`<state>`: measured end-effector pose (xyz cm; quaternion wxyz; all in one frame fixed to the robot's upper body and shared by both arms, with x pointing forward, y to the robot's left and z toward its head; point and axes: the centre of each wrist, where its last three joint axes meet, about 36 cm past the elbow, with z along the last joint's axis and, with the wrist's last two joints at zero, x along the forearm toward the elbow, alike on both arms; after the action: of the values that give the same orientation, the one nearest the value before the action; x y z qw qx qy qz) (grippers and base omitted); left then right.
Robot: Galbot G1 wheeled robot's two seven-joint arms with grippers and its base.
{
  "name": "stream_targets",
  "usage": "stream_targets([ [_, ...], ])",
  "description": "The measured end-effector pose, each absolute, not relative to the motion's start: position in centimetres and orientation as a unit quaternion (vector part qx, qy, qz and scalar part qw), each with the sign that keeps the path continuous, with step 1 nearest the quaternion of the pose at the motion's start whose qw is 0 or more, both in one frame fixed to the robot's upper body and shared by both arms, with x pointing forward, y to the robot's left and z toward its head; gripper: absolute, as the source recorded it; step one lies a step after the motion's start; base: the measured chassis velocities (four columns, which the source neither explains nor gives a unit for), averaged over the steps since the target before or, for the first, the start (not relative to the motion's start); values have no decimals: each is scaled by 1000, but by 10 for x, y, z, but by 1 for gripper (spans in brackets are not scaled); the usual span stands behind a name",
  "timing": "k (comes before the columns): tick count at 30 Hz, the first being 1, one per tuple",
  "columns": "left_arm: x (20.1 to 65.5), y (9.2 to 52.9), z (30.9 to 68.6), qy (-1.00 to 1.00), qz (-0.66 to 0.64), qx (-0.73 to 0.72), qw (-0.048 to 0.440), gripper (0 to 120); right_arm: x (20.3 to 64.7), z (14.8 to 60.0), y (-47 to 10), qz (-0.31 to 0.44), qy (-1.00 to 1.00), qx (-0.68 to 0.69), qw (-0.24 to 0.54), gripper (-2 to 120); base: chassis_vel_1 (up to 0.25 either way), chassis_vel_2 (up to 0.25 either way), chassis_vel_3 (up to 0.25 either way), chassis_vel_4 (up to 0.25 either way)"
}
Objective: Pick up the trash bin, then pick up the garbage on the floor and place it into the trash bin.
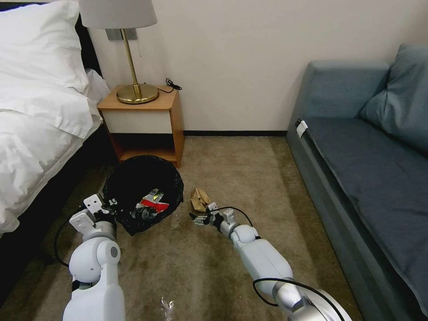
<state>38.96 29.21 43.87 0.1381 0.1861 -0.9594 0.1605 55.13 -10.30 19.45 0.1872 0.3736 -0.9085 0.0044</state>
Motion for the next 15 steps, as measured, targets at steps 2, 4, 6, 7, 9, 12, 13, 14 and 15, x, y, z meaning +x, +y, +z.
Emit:
stream_targets([
  [2, 390, 292, 439, -960, 159, 186, 137, 3, 551, 193, -103, 9, -907, 378, 186, 100, 0, 0, 0, 0],
  [4, 391, 292, 439, -960, 158, 187, 137, 3, 551, 194, -103, 10, -907, 379, 185, 100, 0, 0, 0, 0],
  [6, 391, 292, 440, -960, 158, 187, 136, 3, 552, 194, -103, 9, -904, 387, 184, 100, 0, 0, 0, 0],
  [7, 391, 292, 440, -960, 158, 187, 136, 3, 552, 194, -103, 9, -904, 387, 184, 100, 0, 0, 0, 0],
  [9, 392, 292, 440, -960, 158, 187, 136, 3, 552, 195, -103, 9, -899, 396, 184, 100, 0, 0, 0, 0],
  [12, 393, 292, 439, -960, 158, 187, 136, 3, 552, 194, -103, 9, -900, 394, 184, 100, 0, 0, 0, 0],
  [13, 394, 292, 439, -960, 159, 187, 137, 3, 552, 194, -104, 10, -902, 391, 184, 100, 0, 0, 0, 0],
  [14, 394, 292, 439, -960, 159, 187, 137, 3, 552, 194, -104, 10, -902, 391, 184, 100, 0, 0, 0, 0],
  [15, 394, 293, 438, -960, 159, 187, 137, 3, 552, 193, -104, 11, -906, 381, 182, 100, 0, 0, 0, 0],
])
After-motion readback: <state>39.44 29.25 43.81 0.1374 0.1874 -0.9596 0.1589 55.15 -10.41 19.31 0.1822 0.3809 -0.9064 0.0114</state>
